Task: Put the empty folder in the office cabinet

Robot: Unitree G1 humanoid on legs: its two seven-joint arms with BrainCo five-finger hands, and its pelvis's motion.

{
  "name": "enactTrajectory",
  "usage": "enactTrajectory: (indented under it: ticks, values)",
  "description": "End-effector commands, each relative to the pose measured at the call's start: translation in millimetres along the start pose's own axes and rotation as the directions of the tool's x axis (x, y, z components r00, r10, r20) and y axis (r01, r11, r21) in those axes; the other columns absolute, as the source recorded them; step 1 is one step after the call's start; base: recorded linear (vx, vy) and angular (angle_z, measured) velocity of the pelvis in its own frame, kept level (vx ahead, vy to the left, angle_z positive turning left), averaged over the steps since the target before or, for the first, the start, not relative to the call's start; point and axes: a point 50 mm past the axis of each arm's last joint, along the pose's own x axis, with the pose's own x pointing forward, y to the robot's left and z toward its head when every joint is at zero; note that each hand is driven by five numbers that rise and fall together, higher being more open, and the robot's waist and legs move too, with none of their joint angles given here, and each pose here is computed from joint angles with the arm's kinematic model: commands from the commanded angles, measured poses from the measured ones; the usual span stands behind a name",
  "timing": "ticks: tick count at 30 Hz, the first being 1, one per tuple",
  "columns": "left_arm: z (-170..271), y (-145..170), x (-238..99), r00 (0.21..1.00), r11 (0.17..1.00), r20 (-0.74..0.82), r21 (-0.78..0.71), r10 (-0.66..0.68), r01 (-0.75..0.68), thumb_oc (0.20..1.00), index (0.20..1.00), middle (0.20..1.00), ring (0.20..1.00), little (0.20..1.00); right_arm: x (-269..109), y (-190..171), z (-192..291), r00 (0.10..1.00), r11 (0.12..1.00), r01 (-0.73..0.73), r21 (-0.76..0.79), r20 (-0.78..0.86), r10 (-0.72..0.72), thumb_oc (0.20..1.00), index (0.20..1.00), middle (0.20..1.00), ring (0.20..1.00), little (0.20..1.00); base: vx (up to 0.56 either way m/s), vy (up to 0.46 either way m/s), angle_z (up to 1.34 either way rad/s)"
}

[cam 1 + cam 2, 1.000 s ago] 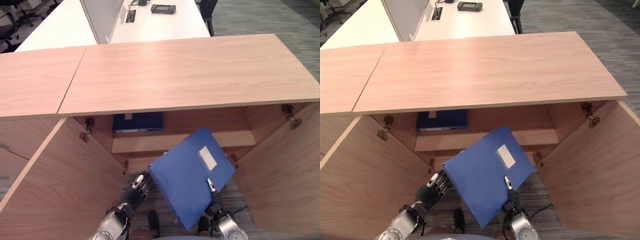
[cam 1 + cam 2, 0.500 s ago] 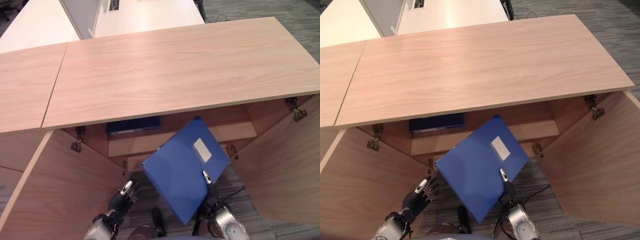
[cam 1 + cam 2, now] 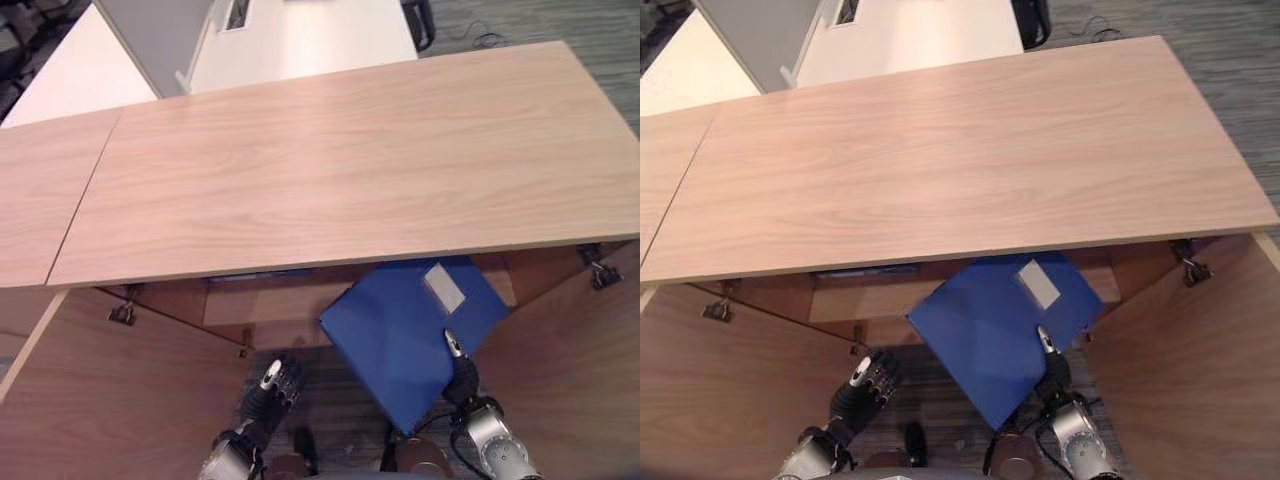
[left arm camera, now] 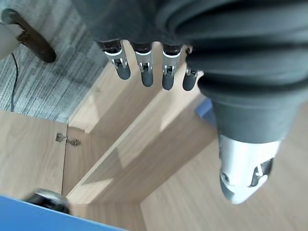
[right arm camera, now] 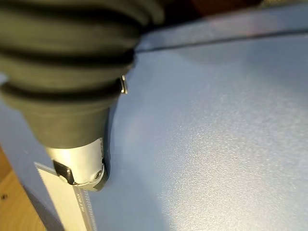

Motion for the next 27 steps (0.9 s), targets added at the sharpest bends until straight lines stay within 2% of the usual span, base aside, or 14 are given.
enactTrajectory:
  ticks: [1, 4, 9, 15, 18, 27]
  values:
    - [8, -7, -6, 0.998, 0.998, 0.021, 0.034, -0.054, 0.053, 1.0, 1.0, 1.0, 1.0, 1.0, 10, 39, 21, 0.977, 0.985, -0.174, 0.007, 0.128, 0.172, 0.2, 0.2, 0.2, 0.2, 0.2, 0.01, 0.078, 0.42]
    - [5, -6, -9, 0.999, 0.997, 0.006, 0.052, -0.054, 0.053, 1.0, 1.0, 1.0, 1.0, 1.0, 18, 62, 48, 0.946, 0.97, -0.233, -0.075, 0.212, 0.244, 0.2, 0.2, 0.2, 0.2, 0.2, -0.03, 0.134, 0.08]
    - [8, -6, -8, 0.998, 0.994, 0.002, 0.09, -0.058, 0.057, 1.0, 1.0, 1.0, 1.0, 1.0, 26, 89, 69, 0.904, 0.954, -0.278, -0.11, 0.306, 0.299, 0.2, 0.2, 0.2, 0.2, 0.2, -0.1, 0.126, -0.27]
    - [21, -13, -6, 0.996, 0.982, 0.024, 0.17, -0.091, 0.085, 1.0, 1.0, 1.0, 1.0, 1.0, 24, 161, 121, 0.717, 0.892, -0.438, -0.111, 0.556, 0.421, 0.2, 0.2, 0.2, 0.2, 0.2, -0.13, 0.049, 0.06]
    - [25, -19, -6, 0.992, 0.974, 0.027, 0.193, -0.126, 0.119, 1.0, 1.0, 1.0, 1.0, 1.0, 17, 185, 141, 0.627, 0.858, -0.5, -0.113, 0.636, 0.449, 0.2, 0.2, 0.2, 0.2, 0.2, -0.07, 0.006, 0.06]
    - [32, -44, -2, 0.966, 0.934, -0.009, 0.253, -0.258, 0.252, 1.0, 1.0, 1.0, 1.0, 1.0, 5, 219, 176, 0.484, 0.812, -0.565, -0.15, 0.737, 0.473, 0.2, 0.2, 0.2, 0.2, 0.2, -0.01, -0.012, -0.04]
